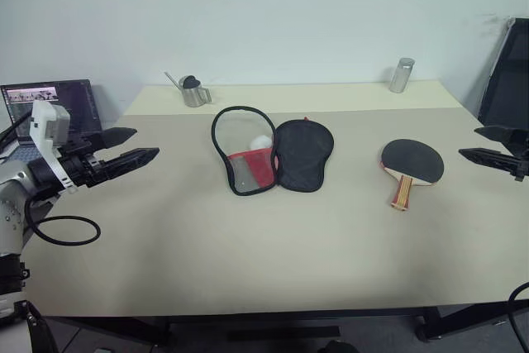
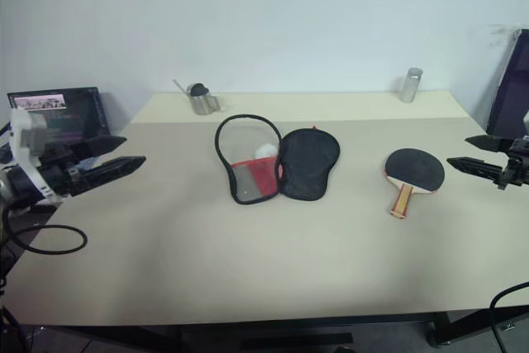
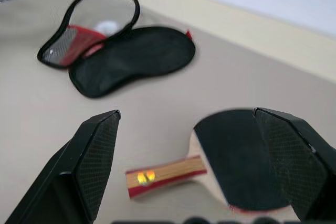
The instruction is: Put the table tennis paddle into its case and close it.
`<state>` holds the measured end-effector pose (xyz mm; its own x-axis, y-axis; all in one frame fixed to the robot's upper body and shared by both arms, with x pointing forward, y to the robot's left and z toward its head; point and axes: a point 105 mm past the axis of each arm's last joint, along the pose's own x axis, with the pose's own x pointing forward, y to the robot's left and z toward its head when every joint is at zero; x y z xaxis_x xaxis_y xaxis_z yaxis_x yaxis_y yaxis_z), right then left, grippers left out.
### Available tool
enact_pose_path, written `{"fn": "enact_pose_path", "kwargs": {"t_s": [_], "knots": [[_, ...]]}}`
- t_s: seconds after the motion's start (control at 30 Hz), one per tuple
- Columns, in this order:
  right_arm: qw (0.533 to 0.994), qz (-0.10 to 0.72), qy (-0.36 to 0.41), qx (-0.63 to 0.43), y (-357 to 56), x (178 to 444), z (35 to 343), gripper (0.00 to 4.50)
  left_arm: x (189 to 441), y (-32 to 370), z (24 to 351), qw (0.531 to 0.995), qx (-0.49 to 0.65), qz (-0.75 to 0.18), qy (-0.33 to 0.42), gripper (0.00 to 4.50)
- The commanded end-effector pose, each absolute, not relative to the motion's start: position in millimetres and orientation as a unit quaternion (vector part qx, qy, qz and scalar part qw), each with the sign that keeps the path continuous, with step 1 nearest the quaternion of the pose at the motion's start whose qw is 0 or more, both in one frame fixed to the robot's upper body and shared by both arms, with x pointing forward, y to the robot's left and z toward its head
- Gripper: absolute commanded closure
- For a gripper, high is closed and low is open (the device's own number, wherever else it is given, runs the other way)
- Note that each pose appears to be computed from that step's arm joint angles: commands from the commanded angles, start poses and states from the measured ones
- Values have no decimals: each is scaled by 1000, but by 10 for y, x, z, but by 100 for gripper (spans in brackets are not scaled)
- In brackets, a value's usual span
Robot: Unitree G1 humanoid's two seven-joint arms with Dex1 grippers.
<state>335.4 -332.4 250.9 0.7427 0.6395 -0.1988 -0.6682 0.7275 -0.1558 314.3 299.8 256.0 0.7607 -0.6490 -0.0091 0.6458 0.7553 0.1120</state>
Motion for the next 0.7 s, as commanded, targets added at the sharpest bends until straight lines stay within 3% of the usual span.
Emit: {"fn": "enact_pose_path", "kwargs": {"t_s": [0.03,0.2,0.37,0.57,0.7], "knots": [[915,376,45,-135,-3189,3403,2670,2,3107,3137,2661,945,71,-319,-25,0],[910,387,23,-144,-3063,3519,2726,2,3230,3179,2540,960,71,-271,-19,0],[901,405,1,-156,-2922,3574,2833,2,3487,3190,2185,979,52,-197,33,0],[890,425,-2,-166,-2772,3580,2816,2,3716,2637,1836,967,-23,-241,78,0],[887,430,-2,-170,-2732,3530,2818,2,3867,2481,1677,964,-64,-236,102,0]]}}
